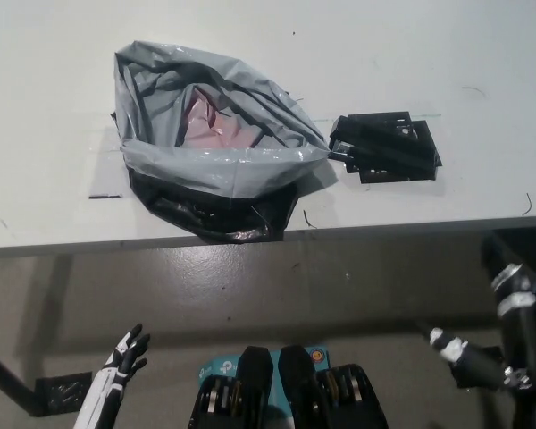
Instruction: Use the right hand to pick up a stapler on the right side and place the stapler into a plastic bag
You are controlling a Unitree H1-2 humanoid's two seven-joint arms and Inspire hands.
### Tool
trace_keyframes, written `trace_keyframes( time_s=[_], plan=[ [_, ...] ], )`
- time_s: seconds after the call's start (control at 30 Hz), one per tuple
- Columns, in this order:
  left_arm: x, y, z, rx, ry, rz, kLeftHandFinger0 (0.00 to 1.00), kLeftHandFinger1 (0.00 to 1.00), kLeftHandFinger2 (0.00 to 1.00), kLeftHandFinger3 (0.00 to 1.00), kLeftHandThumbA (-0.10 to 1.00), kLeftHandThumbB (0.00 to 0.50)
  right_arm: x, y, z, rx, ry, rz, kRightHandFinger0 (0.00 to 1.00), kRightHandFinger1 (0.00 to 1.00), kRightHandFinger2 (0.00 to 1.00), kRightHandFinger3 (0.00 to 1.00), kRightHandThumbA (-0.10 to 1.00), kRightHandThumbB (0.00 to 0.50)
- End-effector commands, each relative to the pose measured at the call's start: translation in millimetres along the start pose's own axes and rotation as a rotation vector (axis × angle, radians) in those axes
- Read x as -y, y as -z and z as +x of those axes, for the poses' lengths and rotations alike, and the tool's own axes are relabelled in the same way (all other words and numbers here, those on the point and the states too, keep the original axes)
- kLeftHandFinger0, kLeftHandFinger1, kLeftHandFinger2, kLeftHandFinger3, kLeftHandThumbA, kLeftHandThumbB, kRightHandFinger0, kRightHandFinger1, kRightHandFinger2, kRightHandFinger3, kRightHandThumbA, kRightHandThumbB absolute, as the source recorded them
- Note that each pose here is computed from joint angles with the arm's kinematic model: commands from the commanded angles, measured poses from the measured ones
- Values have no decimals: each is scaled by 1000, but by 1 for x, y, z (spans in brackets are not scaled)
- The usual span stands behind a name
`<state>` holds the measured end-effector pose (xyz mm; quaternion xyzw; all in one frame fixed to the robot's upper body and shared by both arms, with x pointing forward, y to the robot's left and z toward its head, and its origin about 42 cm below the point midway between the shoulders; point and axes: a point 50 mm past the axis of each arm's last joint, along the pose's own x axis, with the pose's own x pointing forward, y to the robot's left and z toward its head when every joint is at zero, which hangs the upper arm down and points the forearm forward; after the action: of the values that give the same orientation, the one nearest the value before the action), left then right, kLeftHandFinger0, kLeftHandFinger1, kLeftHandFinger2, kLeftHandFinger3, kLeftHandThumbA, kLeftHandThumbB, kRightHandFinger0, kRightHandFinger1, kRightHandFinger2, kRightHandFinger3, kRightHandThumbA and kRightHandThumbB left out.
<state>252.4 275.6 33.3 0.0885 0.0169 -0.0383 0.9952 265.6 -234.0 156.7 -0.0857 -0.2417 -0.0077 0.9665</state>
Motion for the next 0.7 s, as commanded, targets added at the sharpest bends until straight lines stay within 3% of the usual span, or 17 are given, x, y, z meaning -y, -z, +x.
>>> trace_keyframes(
  time_s=[0.0, 0.13, 0.2, 0.27, 0.4, 0.57, 0.63, 0.67],
  plan=[
    [-3, -17, 1, 106, 25, 25, 1000, 1000, 1000, 1000, 1000, 500, 27, -73, 60, 207, -28, -147, 1000, 1000, 1000, 1000, 876, 366],
    [-4, -15, 0, 106, 29, 32, 1000, 1000, 1000, 1000, 1000, 500, 42, -115, 136, 186, -174, -311, 1000, 1000, 1000, 1000, 873, 368],
    [-4, -15, 0, 105, 33, 35, 1000, 1000, 1000, 1000, 1000, 500, 42, -127, 174, 145, -244, -396, 1000, 1000, 1000, 1000, 939, 367],
    [-3, -14, 1, 107, 37, 36, 1000, 1000, 1000, 1000, 1000, 500, 38, -131, 205, 85, -291, -458, 1000, 1000, 1000, 1000, 1000, 410],
    [-4, -14, 2, 121, 39, 37, 1000, 1000, 1000, 1000, 1000, 500, 27, -126, 266, -28, -364, -541, 1000, 1000, 1000, 1000, 1000, 427],
    [-4, -13, 2, 117, 46, 58, 1000, 1000, 1000, 1000, 1000, 500, 4, -111, 320, -109, -425, -579, 1000, 1000, 1000, 1000, 856, 329],
    [-4, -13, 4, 122, 48, 59, 1000, 1000, 1000, 1000, 1000, 499, -4, -106, 335, -131, -448, -602, 1000, 1000, 1000, 1000, 864, 346],
    [-4, -13, 4, 122, 47, 58, 1000, 1000, 1000, 1000, 1000, 500, -8, -102, 342, -151, -462, -605, 1000, 1000, 1000, 1000, 875, 378]
  ],
)
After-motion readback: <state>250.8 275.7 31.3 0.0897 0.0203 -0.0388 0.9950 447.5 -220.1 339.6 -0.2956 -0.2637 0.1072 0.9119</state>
